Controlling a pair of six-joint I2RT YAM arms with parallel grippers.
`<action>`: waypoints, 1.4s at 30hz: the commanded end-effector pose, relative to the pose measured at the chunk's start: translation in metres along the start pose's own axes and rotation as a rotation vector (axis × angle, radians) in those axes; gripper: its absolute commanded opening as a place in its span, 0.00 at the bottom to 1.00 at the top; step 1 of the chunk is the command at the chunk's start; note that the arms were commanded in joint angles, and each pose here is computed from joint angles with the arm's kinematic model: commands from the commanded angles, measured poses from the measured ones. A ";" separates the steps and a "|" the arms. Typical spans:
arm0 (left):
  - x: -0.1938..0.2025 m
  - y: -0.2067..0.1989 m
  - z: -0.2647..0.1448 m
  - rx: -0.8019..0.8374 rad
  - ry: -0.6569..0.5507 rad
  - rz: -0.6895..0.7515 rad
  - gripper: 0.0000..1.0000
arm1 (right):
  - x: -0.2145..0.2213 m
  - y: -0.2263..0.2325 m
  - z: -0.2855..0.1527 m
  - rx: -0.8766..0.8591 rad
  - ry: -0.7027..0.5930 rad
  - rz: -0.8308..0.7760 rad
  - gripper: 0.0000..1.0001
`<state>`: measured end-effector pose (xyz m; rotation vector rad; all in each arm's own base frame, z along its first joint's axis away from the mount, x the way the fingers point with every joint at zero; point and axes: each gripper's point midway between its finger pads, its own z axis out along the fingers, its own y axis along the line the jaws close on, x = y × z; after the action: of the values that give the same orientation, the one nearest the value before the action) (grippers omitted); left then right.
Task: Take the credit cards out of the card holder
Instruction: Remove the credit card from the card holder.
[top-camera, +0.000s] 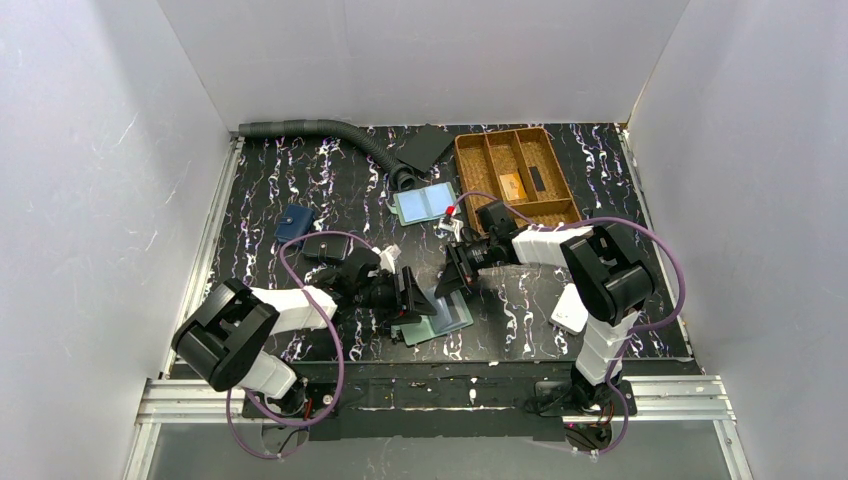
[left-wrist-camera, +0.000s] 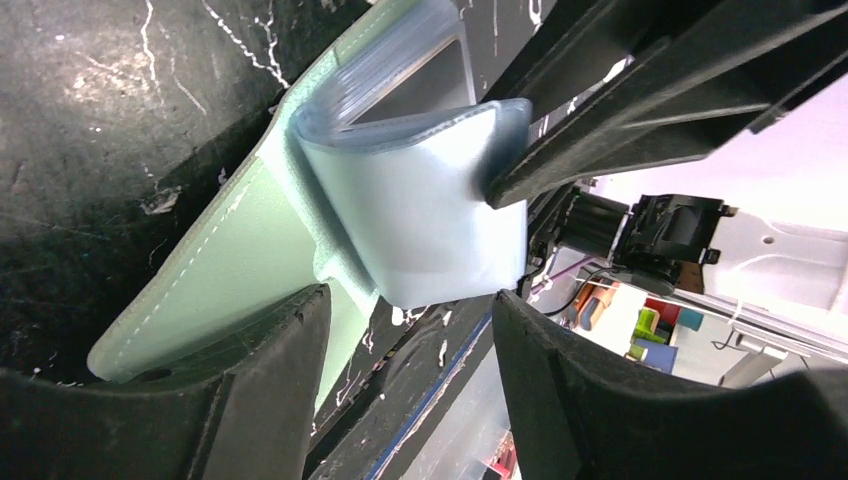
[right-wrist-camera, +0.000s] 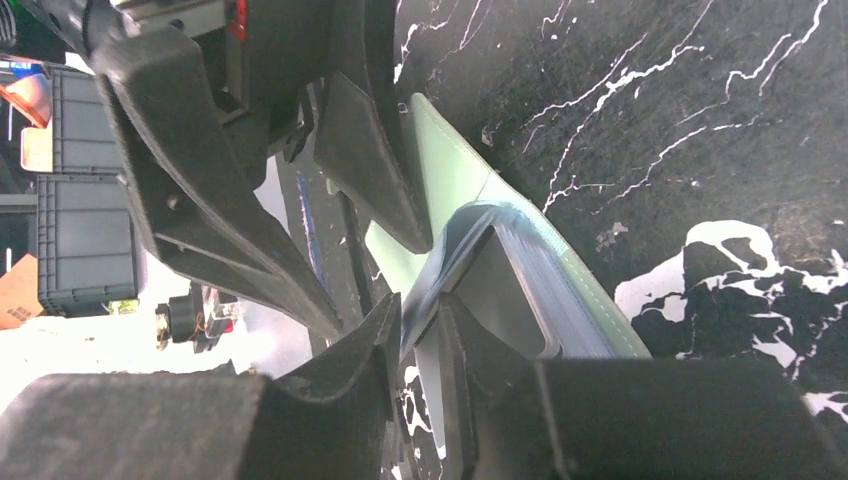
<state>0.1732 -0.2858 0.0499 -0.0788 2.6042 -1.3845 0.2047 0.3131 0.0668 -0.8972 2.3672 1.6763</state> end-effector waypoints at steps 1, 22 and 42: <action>-0.005 0.000 0.000 -0.041 -0.019 0.026 0.59 | -0.009 0.010 0.003 -0.054 -0.012 -0.024 0.31; -0.005 0.035 -0.007 -0.118 -0.053 -0.037 0.56 | -0.005 0.017 -0.004 -0.050 0.032 -0.088 0.40; -0.016 0.021 -0.018 -0.050 -0.090 -0.029 0.58 | 0.005 0.009 0.005 -0.005 0.077 -0.095 0.32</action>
<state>0.1850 -0.2618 0.0395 -0.1882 2.5999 -1.3026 0.1915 0.3086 0.0678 -1.0195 2.3520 1.6847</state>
